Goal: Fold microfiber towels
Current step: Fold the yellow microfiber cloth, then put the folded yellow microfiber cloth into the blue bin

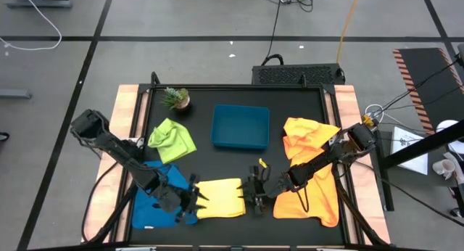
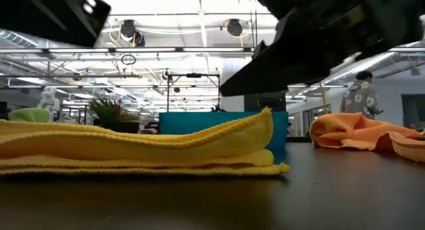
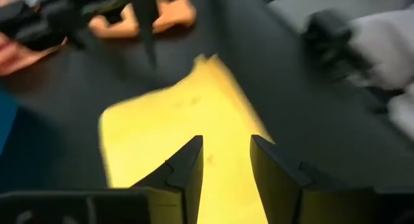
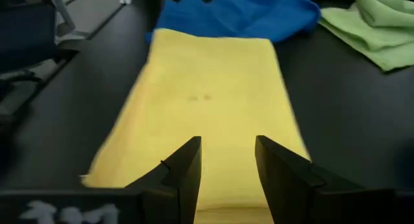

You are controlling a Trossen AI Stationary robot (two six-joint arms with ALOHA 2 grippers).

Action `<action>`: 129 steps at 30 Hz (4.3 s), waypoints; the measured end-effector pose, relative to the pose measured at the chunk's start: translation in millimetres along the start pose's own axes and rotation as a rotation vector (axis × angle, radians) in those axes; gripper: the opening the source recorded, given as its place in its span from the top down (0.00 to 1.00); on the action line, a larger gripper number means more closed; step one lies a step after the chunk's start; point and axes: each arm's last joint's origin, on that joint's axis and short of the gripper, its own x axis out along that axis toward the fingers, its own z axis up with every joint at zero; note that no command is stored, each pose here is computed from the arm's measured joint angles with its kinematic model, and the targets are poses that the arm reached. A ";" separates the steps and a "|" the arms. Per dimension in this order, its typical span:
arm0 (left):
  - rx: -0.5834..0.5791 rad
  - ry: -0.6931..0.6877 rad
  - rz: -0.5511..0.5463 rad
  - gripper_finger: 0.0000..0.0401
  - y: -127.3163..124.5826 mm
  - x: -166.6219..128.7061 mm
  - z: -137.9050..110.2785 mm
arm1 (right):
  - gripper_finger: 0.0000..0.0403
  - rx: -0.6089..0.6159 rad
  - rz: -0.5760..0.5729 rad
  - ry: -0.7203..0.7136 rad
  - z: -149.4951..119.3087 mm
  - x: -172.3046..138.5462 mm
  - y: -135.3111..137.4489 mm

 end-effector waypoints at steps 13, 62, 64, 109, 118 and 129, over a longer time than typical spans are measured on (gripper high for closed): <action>-0.132 0.026 0.084 0.71 33.8 24.9 -5.6 | 0.65 0.018 0.030 0.048 -2.1 3.9 -14.6; -0.462 0.096 0.026 0.65 92.3 21.5 -7.3 | 0.54 0.377 0.158 0.175 5.1 2.0 -85.3; -0.465 0.099 0.028 0.61 95.1 22.1 -8.0 | 0.49 0.393 0.153 0.186 1.9 4.2 -86.7; -0.609 0.327 -0.202 0.45 128.3 34.5 -40.6 | 0.99 0.148 0.081 0.191 0.1 1.6 -76.5; -0.669 0.393 -0.324 0.46 129.9 31.2 -46.2 | 0.99 0.097 0.043 0.174 14.4 -14.2 -68.1; -0.642 0.415 -0.313 0.60 120.0 31.3 -45.8 | 0.99 0.095 0.024 0.186 16.2 -18.4 -67.7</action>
